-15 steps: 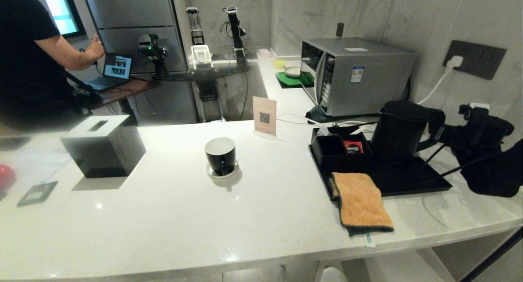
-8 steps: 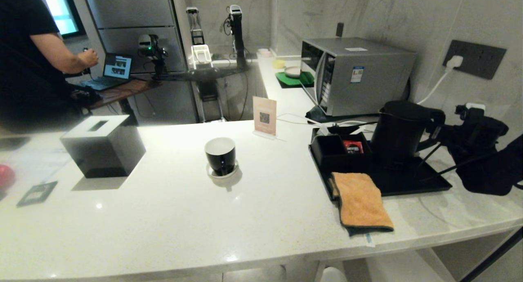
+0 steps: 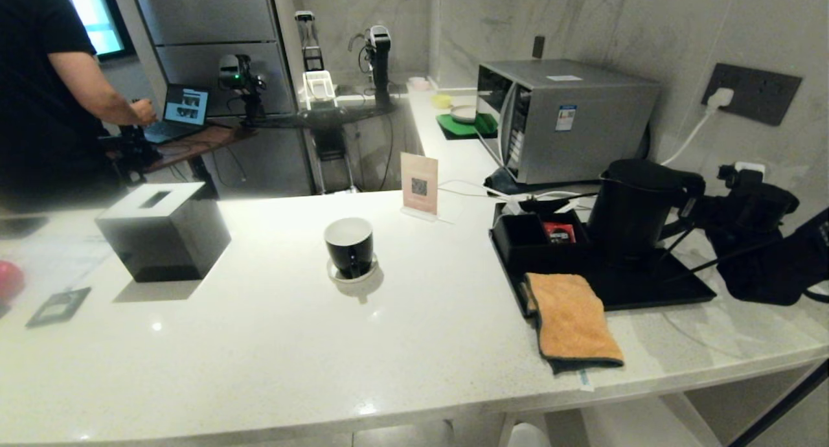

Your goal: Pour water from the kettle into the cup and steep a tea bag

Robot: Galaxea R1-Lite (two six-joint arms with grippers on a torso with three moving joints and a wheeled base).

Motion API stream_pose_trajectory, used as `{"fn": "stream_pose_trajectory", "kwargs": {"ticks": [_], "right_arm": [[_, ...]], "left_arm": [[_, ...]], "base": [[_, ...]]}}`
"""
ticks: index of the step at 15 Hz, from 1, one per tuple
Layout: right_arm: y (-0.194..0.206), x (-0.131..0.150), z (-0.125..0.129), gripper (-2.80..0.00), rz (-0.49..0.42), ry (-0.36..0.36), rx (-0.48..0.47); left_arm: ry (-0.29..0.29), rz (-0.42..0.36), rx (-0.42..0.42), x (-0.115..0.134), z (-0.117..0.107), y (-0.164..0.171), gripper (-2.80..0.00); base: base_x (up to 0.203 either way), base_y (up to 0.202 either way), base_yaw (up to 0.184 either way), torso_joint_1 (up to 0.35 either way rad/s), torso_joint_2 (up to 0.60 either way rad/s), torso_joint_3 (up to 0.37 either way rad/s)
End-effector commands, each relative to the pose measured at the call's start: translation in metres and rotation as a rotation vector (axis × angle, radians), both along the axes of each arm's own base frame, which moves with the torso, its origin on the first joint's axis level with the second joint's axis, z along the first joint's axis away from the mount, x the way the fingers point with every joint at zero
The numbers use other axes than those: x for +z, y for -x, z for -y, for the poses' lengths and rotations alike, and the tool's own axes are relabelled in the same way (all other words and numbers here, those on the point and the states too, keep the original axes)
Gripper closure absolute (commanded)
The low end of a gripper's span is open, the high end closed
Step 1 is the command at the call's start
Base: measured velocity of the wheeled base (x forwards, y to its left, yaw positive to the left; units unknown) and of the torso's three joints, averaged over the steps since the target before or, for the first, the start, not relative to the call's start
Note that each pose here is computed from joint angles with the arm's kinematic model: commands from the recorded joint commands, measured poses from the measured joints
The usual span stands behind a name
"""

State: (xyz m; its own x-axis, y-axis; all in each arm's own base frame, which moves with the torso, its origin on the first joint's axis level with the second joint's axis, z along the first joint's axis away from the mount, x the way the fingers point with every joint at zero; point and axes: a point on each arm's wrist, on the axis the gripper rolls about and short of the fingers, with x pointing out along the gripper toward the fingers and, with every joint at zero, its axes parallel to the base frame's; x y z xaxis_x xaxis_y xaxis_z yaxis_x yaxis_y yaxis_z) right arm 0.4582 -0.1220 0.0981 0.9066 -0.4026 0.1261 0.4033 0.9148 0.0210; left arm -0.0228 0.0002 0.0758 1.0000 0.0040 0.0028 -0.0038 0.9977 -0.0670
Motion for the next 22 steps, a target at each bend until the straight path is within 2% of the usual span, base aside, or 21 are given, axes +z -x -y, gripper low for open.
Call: {"fn": "stream_pose_trajectory", "kwargs": {"ticks": [1,8,9,10,22], "right_arm": [[-0.002,-0.001,0.000,-2.80,0.007,0.002,0.001],[-0.008,0.003,0.002,-2.80,0.032,0.004,0.003],[-0.008,0.003,0.002,-0.89,0.032,0.004,0.003],[-0.008,0.003,0.002,0.00,0.032,0.004,0.003],[-0.006,0.017,-0.008,0.00,0.067,0.017,0.018]], "left_arm": [[0.000,0.000,0.001,0.000,0.000,0.000,0.00],[0.000,0.000,0.001,0.000,0.000,0.000,0.00],[0.000,0.000,0.001,0.000,0.000,0.000,0.00],[0.000,-0.001,0.001,0.000,0.000,0.000,0.00],[0.000,-0.001,0.001,0.000,0.000,0.000,0.00]], "base": [[0.000,0.000,0.000,0.000,0.00,0.000],[0.000,0.000,0.000,0.000,0.00,0.000],[0.000,0.000,0.000,0.000,0.00,0.000],[0.000,0.000,0.000,0.000,0.00,0.000],[0.000,0.000,0.000,0.000,0.00,0.000]]}}
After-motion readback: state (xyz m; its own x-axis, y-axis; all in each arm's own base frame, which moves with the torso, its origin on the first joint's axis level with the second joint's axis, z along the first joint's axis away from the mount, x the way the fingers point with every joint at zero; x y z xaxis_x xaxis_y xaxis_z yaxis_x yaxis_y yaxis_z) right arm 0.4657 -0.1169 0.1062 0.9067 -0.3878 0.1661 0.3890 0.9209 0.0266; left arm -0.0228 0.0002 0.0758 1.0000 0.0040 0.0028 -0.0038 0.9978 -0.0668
